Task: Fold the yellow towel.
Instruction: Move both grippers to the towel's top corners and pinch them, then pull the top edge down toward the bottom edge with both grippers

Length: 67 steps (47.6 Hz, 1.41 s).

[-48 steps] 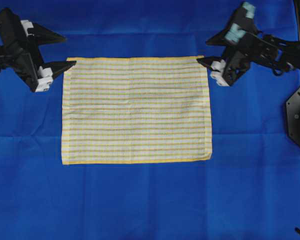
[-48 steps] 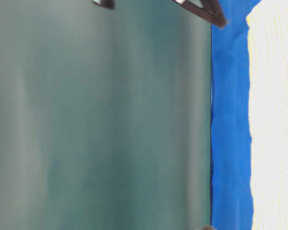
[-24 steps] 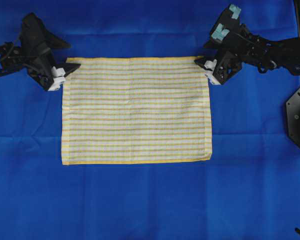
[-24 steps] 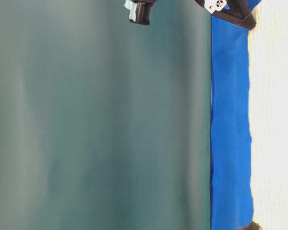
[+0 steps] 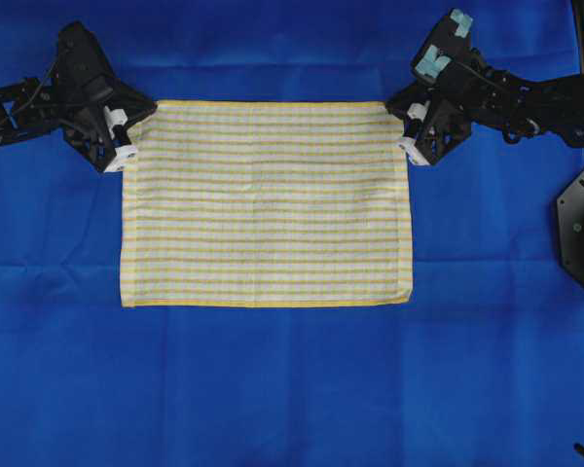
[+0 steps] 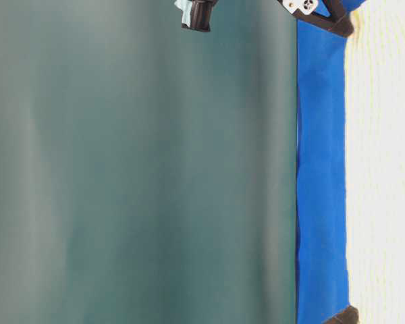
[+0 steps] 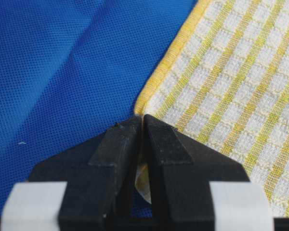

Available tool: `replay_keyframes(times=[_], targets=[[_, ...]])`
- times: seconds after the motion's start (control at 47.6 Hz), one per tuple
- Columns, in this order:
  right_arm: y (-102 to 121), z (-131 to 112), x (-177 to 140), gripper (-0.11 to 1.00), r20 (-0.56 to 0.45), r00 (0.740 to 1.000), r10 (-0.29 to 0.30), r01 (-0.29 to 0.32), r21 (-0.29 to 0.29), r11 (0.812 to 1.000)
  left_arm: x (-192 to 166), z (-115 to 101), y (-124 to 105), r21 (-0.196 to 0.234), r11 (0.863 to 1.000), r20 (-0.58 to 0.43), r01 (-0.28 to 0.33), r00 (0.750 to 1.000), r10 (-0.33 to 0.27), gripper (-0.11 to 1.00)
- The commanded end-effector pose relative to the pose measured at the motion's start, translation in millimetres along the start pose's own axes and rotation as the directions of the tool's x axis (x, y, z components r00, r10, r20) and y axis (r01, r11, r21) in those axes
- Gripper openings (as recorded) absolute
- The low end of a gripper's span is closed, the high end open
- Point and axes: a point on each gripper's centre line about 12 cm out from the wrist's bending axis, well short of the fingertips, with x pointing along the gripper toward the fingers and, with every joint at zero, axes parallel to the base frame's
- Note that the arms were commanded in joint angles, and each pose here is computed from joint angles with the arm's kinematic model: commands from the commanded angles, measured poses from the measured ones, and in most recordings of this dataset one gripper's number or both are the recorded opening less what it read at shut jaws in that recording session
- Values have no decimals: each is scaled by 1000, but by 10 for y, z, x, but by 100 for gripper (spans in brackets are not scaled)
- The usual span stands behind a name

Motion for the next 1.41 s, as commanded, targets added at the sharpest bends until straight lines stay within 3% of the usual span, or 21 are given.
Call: replay_keyframes(times=[0.0, 0.546, 0.798, 1.092, 1.196, 1.385], targets=[[20, 64, -19, 6, 28, 1000, 5, -5, 6, 1000, -18, 15, 32, -11, 1000, 1, -9, 1000, 9, 2], [60, 281, -285, 6, 110, 994, 23, -28, 44, 999, -381, 432, 11, 3, 1000, 106, 1, 994, -1, 2], [107, 281, -293, 6, 110, 993, 35, -39, 38, 999, -421, 411, -19, 3, 1000, 92, 11, 996, -11, 2], [407, 245, -525, 6, 118, 985, 124, -127, 19, 992, -535, 348, -319, 64, 993, 68, 101, 992, -105, 2], [515, 162, -628, 6, 106, 981, 161, -165, 24, 986, -636, 332, -475, 92, 984, 78, 151, 984, -159, 2], [684, -26, -782, 6, 88, 970, 227, -229, 15, 973, -820, 241, -692, 92, 967, 81, 236, 966, -244, 2]])
